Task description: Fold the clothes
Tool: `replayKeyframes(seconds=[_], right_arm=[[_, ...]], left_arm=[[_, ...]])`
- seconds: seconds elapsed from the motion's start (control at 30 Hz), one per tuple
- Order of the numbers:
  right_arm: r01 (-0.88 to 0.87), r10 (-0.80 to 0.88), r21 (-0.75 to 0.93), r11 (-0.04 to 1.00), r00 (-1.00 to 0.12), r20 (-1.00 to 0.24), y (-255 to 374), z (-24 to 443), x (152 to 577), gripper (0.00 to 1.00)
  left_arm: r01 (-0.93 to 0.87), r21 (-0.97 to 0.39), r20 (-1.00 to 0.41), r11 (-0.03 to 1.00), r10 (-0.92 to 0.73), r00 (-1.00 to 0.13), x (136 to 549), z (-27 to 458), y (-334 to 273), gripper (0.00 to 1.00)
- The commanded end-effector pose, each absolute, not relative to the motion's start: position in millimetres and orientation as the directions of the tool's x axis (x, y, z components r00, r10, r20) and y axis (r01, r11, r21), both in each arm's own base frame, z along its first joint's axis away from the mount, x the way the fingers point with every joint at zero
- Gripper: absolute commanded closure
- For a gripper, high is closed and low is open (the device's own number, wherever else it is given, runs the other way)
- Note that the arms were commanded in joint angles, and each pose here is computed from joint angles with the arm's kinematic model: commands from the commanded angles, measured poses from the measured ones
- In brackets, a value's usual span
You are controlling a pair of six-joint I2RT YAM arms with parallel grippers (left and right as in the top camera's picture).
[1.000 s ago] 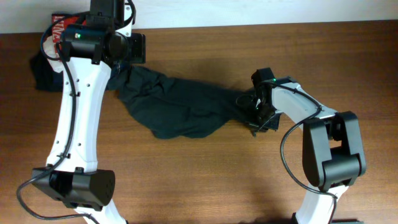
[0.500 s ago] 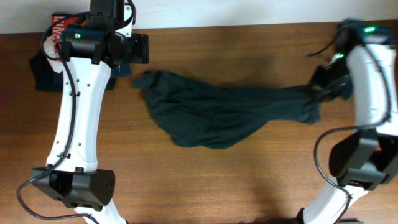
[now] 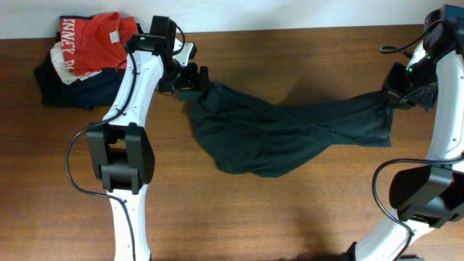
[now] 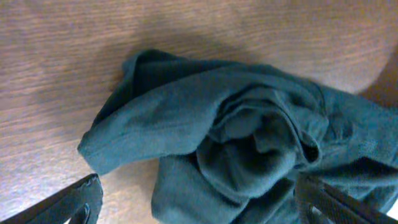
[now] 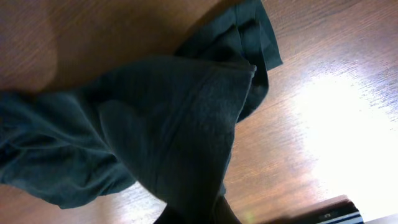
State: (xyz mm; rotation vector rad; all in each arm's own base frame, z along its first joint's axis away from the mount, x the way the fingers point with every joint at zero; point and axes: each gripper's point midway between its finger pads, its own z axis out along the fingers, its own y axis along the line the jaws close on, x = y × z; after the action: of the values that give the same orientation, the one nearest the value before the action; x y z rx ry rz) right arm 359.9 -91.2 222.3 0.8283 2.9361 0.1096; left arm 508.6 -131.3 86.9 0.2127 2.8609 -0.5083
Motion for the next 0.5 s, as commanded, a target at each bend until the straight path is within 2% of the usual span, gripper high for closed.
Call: replayKeyframes(seconds=[0.0,0.07,0.17,0.3,0.33,0.47], right_arm=[[0.502,0.51,0.103,0.859,-0.856,-0.086,-89,231,359,0.96],[0.502,0.51,0.103,0.859,-0.856,-0.086,-89,231,359,0.96],[0.502,0.51,0.103,0.859,-0.856,-0.087,-89,231,359,0.96],[0.502,0.511,0.103,0.859,-0.855,-0.087,-89,231,359,0.96],[0.502,0.511,0.104,0.859,-0.855,-0.09,-89,231,359,0.96],[0.502,0.51,0.104,0.859,-0.855,-0.09,-89,231,360,0.96]], left_arm=[[0.07,-0.388,-0.267,0.919,-0.04,-0.963,527,97,-106,0.06],[0.015,-0.422,-0.256,0.906,-0.104,-0.961,530,100,-85,0.11],[-0.03,-0.498,-0.21,0.867,-0.154,-0.966,529,95,-68,0.11],[-0.067,-0.586,-0.095,0.807,-0.151,-0.984,518,69,-82,0.11],[-0.073,-0.615,-0.068,0.785,-0.145,-0.987,515,63,-88,0.18],[-0.082,-0.639,-0.034,0.765,-0.135,-0.99,512,53,-97,0.22]])
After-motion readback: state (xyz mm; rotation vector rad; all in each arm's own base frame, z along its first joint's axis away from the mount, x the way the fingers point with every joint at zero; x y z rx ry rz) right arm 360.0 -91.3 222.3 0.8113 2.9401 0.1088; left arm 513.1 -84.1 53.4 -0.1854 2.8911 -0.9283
